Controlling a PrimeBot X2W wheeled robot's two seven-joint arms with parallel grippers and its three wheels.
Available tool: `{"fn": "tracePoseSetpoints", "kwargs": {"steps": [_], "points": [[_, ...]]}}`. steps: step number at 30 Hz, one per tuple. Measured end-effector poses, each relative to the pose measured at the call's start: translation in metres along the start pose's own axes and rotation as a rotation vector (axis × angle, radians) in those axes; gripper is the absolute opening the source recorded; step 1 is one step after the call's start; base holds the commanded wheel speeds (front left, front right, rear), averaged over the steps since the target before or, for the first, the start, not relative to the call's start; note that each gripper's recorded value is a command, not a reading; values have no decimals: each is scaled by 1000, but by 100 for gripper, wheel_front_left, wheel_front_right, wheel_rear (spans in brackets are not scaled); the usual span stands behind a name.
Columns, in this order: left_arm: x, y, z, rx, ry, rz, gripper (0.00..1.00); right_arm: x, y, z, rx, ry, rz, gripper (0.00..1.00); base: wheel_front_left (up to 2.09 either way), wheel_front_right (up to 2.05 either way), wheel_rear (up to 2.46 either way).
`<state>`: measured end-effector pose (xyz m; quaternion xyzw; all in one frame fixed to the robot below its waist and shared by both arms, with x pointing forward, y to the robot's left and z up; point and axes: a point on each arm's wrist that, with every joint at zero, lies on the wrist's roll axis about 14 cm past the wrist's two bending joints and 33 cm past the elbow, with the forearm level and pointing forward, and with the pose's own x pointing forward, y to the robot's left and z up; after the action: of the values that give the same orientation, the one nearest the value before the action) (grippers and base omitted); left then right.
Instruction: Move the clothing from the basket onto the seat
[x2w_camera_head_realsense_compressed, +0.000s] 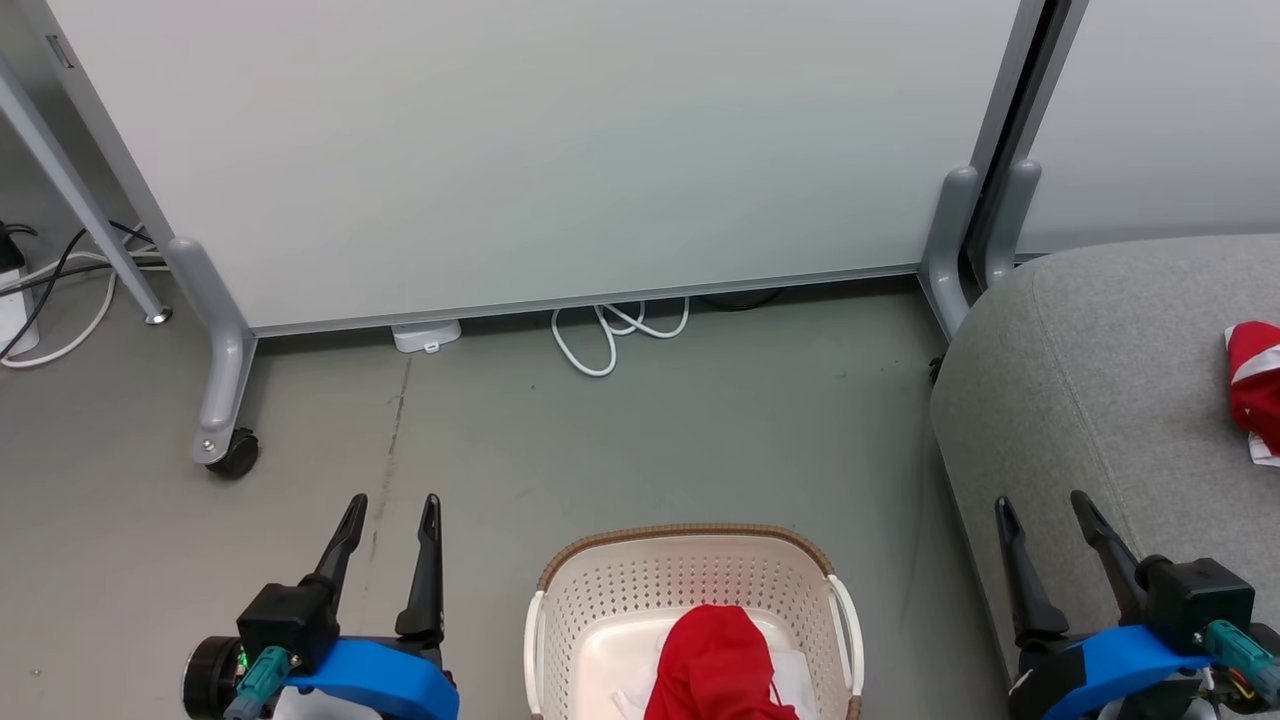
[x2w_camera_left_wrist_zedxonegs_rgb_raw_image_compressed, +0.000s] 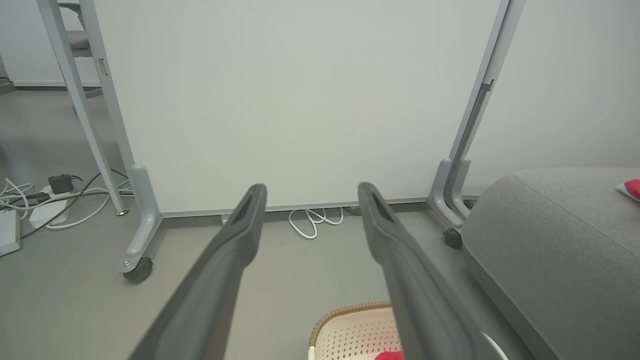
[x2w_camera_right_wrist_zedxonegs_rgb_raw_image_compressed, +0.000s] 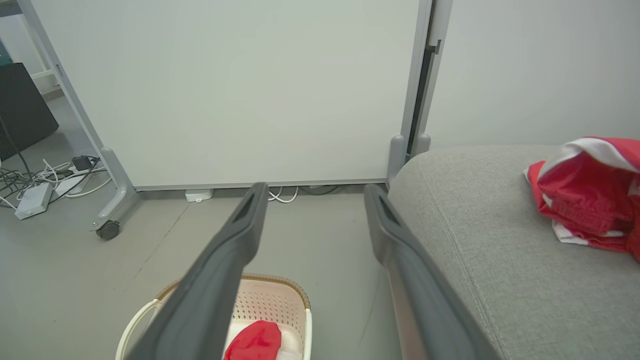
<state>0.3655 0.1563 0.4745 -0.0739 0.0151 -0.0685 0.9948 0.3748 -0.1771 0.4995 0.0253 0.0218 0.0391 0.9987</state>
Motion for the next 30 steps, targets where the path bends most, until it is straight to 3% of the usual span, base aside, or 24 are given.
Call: {"fn": "tracePoseSetpoints", "kwargs": {"steps": [19,30], "points": [[11,-6,-15,-7,45,-24,100,13,3,-9,16,18,9,100,0,0,0],[55,-20,-50,-19,134,-90,100,59,4,-19,7,25,21,100,0,0,0]]}}
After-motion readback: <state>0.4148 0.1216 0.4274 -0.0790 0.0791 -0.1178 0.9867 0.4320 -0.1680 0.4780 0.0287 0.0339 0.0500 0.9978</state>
